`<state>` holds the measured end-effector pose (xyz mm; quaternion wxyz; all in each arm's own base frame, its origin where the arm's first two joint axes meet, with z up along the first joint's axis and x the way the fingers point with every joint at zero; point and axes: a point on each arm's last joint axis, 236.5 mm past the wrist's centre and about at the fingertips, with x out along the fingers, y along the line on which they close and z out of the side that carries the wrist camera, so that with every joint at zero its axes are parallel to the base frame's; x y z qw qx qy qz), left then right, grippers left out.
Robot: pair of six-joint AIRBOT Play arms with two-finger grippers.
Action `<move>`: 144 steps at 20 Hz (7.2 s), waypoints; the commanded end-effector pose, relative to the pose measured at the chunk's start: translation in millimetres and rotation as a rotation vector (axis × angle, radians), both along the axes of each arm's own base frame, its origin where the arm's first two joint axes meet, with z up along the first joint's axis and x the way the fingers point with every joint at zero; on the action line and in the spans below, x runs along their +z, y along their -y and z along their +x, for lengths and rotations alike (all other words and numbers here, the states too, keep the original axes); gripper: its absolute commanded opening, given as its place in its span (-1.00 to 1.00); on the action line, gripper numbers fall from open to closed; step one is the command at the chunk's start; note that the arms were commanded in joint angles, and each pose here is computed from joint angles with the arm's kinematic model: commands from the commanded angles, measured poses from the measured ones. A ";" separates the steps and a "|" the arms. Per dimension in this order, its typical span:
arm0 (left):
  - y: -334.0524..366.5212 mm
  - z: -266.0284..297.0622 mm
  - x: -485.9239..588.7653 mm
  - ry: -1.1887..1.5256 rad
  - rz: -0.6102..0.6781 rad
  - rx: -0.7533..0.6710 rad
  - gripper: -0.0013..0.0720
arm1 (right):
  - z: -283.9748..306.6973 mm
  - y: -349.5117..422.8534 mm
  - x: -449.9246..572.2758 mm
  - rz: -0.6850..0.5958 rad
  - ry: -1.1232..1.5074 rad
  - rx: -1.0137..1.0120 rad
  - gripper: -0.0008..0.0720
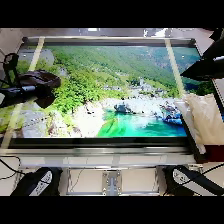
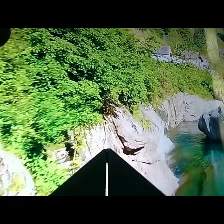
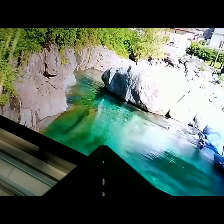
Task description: Fold the shirts.
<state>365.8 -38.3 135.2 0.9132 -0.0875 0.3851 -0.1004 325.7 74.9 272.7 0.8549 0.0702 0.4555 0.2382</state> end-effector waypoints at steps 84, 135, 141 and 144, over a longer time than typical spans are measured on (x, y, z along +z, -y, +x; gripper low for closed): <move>-2.0 21.6 -154.1 -0.450 0.131 -0.029 0.96 | 32.5 -11.0 -178.2 -0.074 -0.365 -0.021 0.00; -57.5 -122.4 269.2 0.763 0.199 0.273 -0.94 | -110.9 2.2 114.9 -0.291 0.517 -0.006 -0.95; -37.8 -100.7 181.6 0.397 0.095 0.144 -0.94 | -88.5 -6.5 125.5 -0.285 0.539 0.001 -0.95; -28.0 -82.8 66.8 -0.064 -0.047 0.030 -0.94 | -23.7 -26.2 71.4 -0.334 0.357 0.045 -0.95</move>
